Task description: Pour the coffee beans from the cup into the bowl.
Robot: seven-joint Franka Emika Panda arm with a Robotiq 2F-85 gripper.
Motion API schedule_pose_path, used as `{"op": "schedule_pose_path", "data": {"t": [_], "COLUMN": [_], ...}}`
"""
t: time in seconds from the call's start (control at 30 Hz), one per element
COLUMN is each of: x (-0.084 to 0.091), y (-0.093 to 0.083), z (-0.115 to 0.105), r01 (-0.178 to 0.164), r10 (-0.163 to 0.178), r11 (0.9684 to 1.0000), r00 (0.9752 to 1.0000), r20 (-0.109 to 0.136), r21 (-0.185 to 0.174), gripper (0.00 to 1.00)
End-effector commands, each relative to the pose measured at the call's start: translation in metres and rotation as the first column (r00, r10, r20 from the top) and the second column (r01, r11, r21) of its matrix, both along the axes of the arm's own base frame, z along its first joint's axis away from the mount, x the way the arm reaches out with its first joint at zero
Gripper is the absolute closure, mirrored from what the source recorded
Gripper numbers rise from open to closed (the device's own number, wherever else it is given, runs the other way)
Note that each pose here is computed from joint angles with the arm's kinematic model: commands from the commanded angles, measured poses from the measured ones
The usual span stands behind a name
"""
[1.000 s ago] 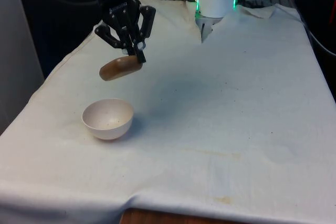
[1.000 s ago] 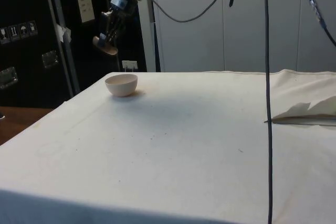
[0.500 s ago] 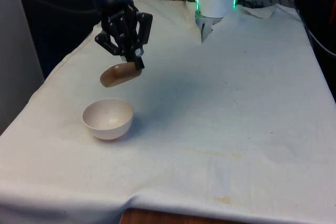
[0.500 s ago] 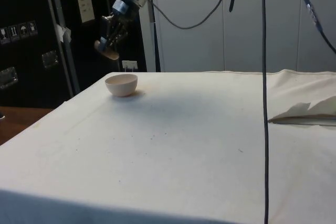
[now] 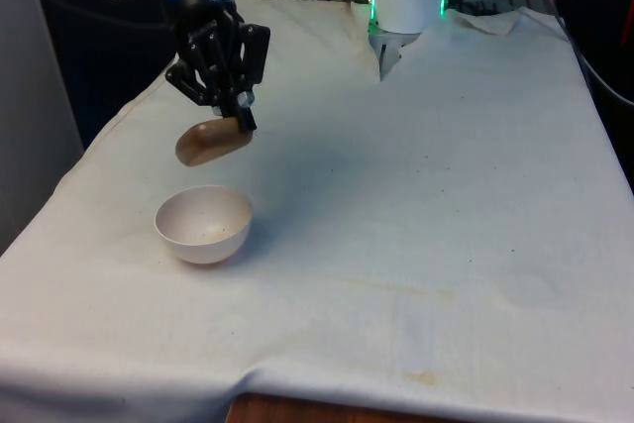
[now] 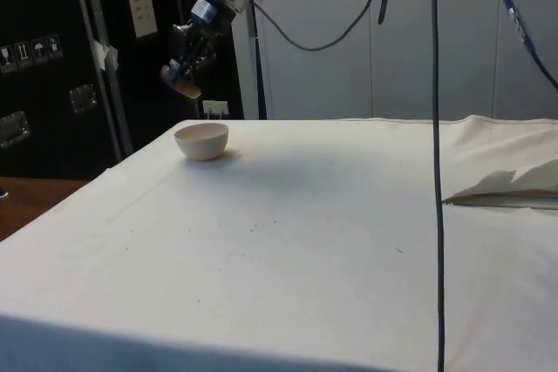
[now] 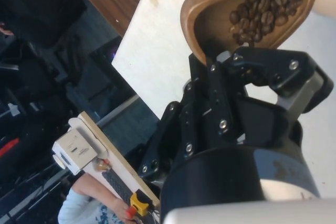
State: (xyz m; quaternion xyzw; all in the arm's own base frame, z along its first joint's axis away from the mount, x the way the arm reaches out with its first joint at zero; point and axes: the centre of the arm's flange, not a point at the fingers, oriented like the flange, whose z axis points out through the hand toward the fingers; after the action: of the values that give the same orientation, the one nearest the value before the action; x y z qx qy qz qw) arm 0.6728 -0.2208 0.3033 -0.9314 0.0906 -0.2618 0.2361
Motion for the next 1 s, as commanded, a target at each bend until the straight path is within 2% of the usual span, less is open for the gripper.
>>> {"op": "schedule_pose_path", "data": {"t": [0.0, 0.17, 0.2, 0.4, 0.47, 0.5, 0.67, 0.7, 0.73, 0.93, 0.97], "x": [0.001, 0.0, -0.001, -0.001, -0.002, -0.001, -0.003, -0.003, -0.003, -0.004, -0.004], "y": [-0.003, -0.011, -0.009, -0.019, -0.018, -0.02, -0.023, -0.022, -0.023, -0.024, -0.023], "z": [0.0, 0.0, 0.001, 0.001, 0.001, 0.001, 0.001, 0.001, 0.001, 0.002, 0.002], "r01": [0.009, 0.028, 0.023, 0.05, 0.046, 0.056, 0.074, 0.068, 0.076, 0.089, 0.092], "r10": [-0.009, -0.028, -0.023, -0.05, -0.046, -0.056, -0.075, -0.069, -0.077, -0.093, -0.096], "r11": [0.9999, 0.9992, 0.9996, 0.9975, 0.9982, 0.9968, 0.9938, 0.9953, 0.9934, 0.9887, 0.9871], "r00": [1.0, 0.9996, 0.9997, 0.9987, 0.9989, 0.9984, 0.9971, 0.9976, 0.997, 0.9954, 0.995], "r20": [-0.001, 0.0, 0.001, 0.002, 0.001, 0.003, 0.012, 0.011, 0.012, 0.024, 0.027], "r21": [0.015, 0.029, 0.019, 0.05, 0.039, 0.057, 0.083, 0.069, 0.086, 0.12, 0.131], "gripper": [1.0, 1.0, 1.0, 1.0, 1.0, 1.0, 1.0, 1.0, 1.0, 1.0, 1.0]}}
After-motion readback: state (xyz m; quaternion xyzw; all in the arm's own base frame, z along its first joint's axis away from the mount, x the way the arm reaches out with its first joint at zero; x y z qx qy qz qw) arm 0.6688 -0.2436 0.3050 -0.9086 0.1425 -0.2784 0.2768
